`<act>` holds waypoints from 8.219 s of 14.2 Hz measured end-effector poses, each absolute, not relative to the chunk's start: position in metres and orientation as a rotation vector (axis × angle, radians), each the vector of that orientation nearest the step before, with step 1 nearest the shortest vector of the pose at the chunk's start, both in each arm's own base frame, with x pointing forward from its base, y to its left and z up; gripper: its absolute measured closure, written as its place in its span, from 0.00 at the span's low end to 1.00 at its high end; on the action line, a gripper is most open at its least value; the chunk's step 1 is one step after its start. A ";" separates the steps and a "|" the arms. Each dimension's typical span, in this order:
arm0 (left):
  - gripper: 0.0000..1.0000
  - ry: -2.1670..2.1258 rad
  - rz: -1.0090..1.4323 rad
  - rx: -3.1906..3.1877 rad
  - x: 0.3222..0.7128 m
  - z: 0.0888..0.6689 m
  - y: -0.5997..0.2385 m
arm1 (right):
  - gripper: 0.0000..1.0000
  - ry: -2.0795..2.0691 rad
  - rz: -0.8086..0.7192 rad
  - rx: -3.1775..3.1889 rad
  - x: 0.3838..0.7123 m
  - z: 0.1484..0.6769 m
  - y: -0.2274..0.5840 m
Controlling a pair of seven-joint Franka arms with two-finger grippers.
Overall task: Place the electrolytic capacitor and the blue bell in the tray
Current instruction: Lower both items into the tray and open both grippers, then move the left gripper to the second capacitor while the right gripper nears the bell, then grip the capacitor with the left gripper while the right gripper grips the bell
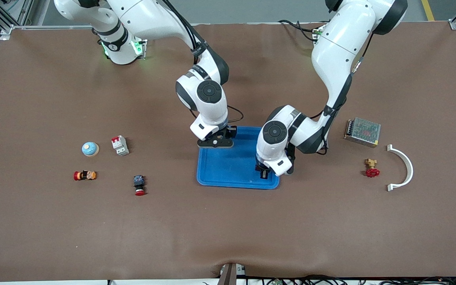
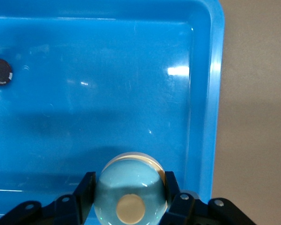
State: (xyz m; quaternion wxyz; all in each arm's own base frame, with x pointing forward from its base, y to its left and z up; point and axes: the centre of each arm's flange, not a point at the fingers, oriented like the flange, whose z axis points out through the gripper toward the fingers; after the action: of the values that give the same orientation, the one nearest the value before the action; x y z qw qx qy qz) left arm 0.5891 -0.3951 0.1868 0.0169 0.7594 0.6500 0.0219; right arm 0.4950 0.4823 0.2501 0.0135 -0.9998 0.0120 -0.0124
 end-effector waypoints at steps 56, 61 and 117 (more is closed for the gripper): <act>0.00 0.163 0.150 3.230 0.696 0.255 -0.164 | 0.00 -0.489 0.276 -3.062 0.578 0.559 0.081; 0.00 0.133 0.176 3.182 0.676 0.238 -0.137 | 0.00 -0.601 0.273 -3.048 0.586 0.536 -0.013; 0.00 -0.054 0.163 3.114 0.477 0.191 -0.108 | 0.00 -0.645 0.121 -3.071 0.537 0.183 -0.086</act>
State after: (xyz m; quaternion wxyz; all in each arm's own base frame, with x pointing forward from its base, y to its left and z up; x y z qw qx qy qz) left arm 0.4769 -0.1076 0.1914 0.0113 0.9984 -0.0174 0.0521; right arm 0.5366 -0.0863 0.1828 0.0008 -0.9779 -0.2054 0.0384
